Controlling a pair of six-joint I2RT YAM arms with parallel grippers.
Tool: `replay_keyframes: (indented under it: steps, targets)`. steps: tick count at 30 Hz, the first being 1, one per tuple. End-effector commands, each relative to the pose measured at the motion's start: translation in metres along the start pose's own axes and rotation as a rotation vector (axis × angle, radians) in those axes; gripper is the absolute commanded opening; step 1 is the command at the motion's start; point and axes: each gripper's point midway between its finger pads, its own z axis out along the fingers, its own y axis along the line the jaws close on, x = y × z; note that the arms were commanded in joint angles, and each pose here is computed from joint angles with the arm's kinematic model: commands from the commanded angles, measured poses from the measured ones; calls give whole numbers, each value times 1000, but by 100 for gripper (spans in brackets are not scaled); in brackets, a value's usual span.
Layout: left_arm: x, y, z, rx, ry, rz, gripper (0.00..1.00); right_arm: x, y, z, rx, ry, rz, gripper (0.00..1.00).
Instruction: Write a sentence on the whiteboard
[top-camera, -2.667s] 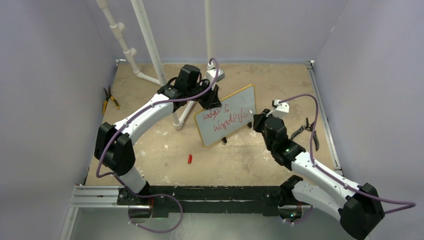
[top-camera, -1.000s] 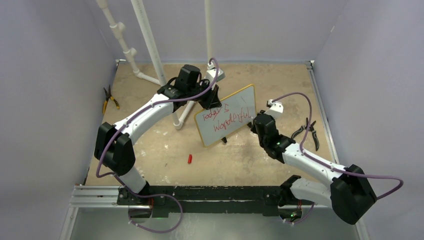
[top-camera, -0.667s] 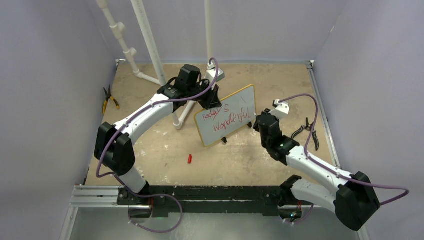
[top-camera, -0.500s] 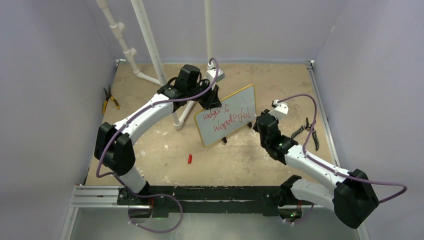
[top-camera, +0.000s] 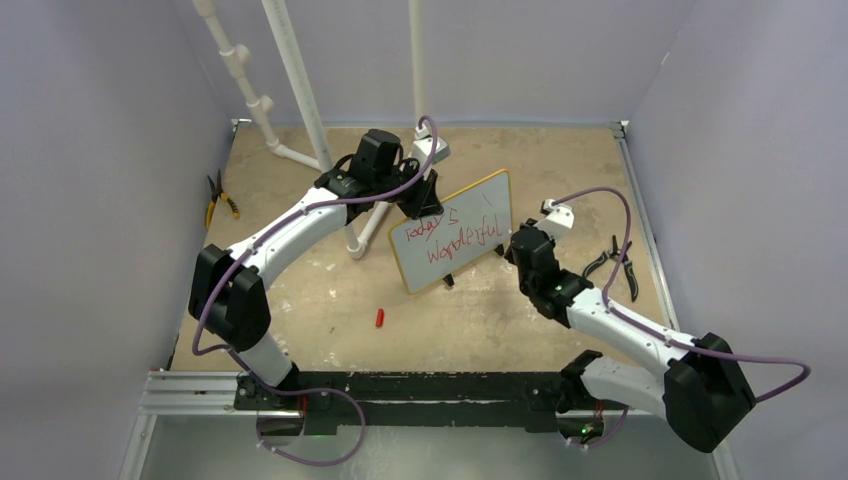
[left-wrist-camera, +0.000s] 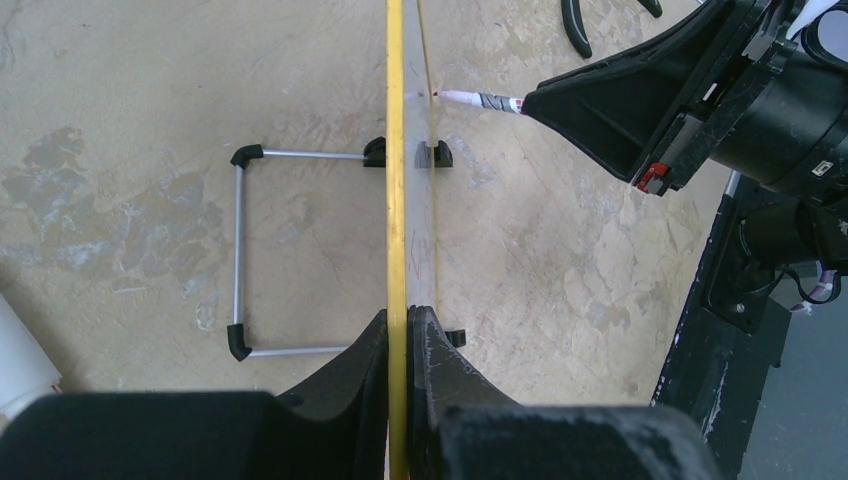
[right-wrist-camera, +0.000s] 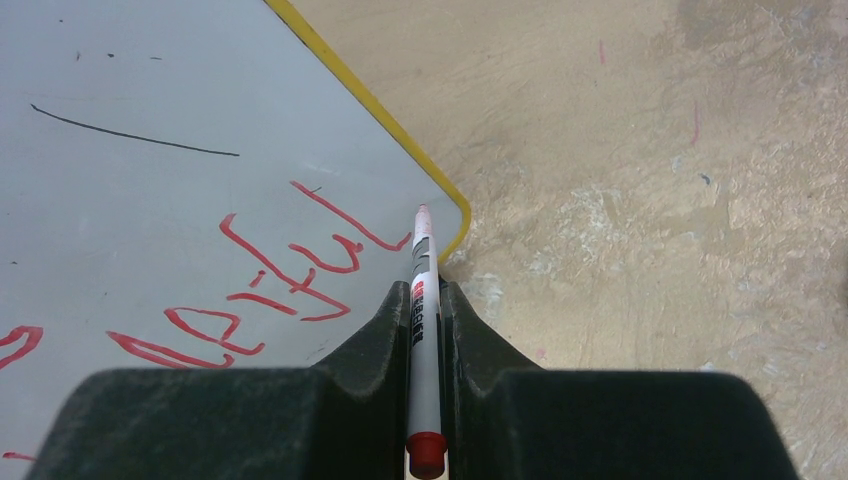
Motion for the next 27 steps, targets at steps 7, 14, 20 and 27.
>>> replay_keyframes:
  steps: [7,14,20,27]
  targets:
    - [-11,-7,-5,22,-36,45,0,-15,13,6,-13,-45,23,0]
    - [-11,-7,-5,23,-37,45,0,-15,16,7,-23,-45,23,0]
    - [-11,-7,-5,23,-37,45,0,-13,16,8,-23,-42,20,0]
    - [-11,-7,-5,23,-36,45,0,-13,17,8,-27,-42,23,0]
